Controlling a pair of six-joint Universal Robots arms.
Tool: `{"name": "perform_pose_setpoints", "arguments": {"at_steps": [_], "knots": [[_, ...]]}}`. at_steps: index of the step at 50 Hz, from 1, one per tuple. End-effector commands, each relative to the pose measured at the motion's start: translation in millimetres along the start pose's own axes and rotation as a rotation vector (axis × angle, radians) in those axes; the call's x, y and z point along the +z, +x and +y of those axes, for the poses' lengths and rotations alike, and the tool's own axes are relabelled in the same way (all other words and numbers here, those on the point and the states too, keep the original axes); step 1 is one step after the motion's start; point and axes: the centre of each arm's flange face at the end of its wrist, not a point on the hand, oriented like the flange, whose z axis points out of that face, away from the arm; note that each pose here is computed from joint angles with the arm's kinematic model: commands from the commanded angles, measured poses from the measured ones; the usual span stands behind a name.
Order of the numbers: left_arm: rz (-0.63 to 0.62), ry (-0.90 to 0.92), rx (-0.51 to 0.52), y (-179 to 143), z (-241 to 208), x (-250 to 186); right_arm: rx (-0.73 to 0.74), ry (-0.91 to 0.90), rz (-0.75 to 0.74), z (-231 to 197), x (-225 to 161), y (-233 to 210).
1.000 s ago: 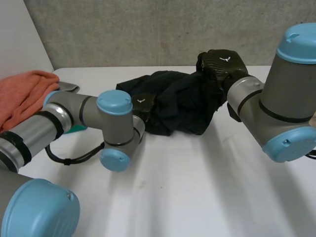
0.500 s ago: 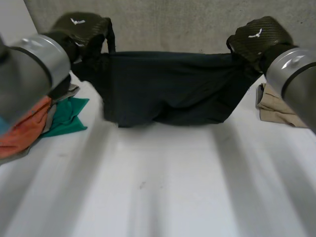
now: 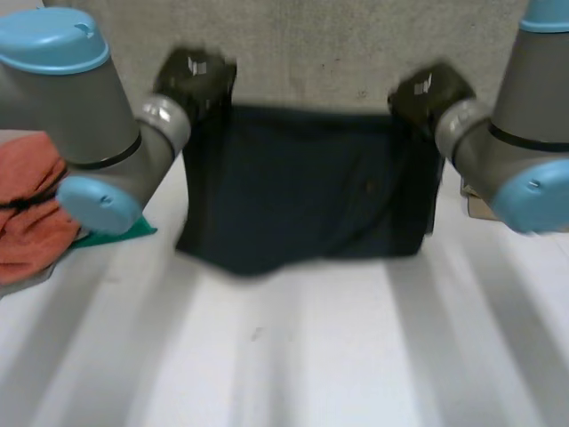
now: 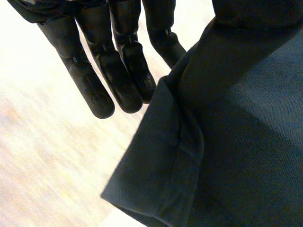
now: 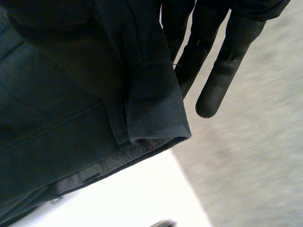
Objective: Fold the laundry.
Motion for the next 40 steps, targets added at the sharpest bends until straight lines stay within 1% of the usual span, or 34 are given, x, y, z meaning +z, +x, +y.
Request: {"name": "perform_pose_setpoints", "arguments": {"at_steps": [1,2,5,6,8,11,19,20,23,24,27,28,31,32,35,36,38,40], "knots": [[-0.318,0.659,0.081,-41.3,-85.7,34.5,0.082,0.606,0.575,-85.0,35.6,80.4],[-0.392,0.802,0.085,-51.5,-107.0,31.1,0.089,0.668,0.627,-92.2,33.7,88.0],[-0.46,0.938,0.09,-60.9,-129.5,21.4,0.099,0.849,0.757,-114.0,21.4,104.5],[-0.474,0.964,0.092,-65.3,-138.1,16.6,0.097,0.861,0.768,-114.3,21.0,105.5],[-0.474,0.96,0.091,-67.3,-140.6,14.9,0.102,0.866,0.765,-113.4,21.6,104.6],[-0.44,0.902,0.086,-61.1,-132.2,16.4,0.1,0.838,0.733,-106.7,26.5,97.0],[-0.291,0.617,0.068,-24.2,-61.3,19.5,0.093,0.585,0.536,-53.9,49.4,52.0],[-0.255,0.548,0.066,-13.7,-41.2,17.1,0.091,0.518,0.483,-36.6,55.2,37.8],[-0.189,0.437,0.062,6.6,-10.4,10.0,0.082,0.417,0.396,-9.6,61.0,13.6],[-0.139,0.358,0.058,22.4,11.1,3.6,0.072,0.349,0.331,9.5,63.0,-4.3],[-0.06,0.236,0.053,44.1,38.6,-9.6,0.053,0.248,0.224,40.5,63.9,-33.9],[-0.003,0.139,0.048,58.3,60.5,-19.5,0.032,0.173,0.152,64.1,63.0,-54.9],[0.086,-0.016,0.047,79.0,92.1,-36.7,-0.026,0.05,0.045,98.1,56.1,-85.1],[0.139,-0.106,0.052,89.7,105.4,-49.7,-0.04,0.026,0.023,103.0,52.8,-90.2],[0.205,-0.216,0.056,100.5,114.5,-67.7,-0.072,-0.062,-0.04,117.9,39.4,-97.8],[0.247,-0.282,0.058,106.0,116.7,-80.1,-0.075,-0.084,-0.06,120.7,34.9,-100.3],[0.269,-0.322,0.06,105.5,113.2,-89.0,-0.078,-0.125,-0.101,123.3,24.3,-103.6],[0.257,-0.361,0.067,95.5,98.8,-100.2,-0.075,-0.183,-0.151,122.3,7.0,-101.2]]}}
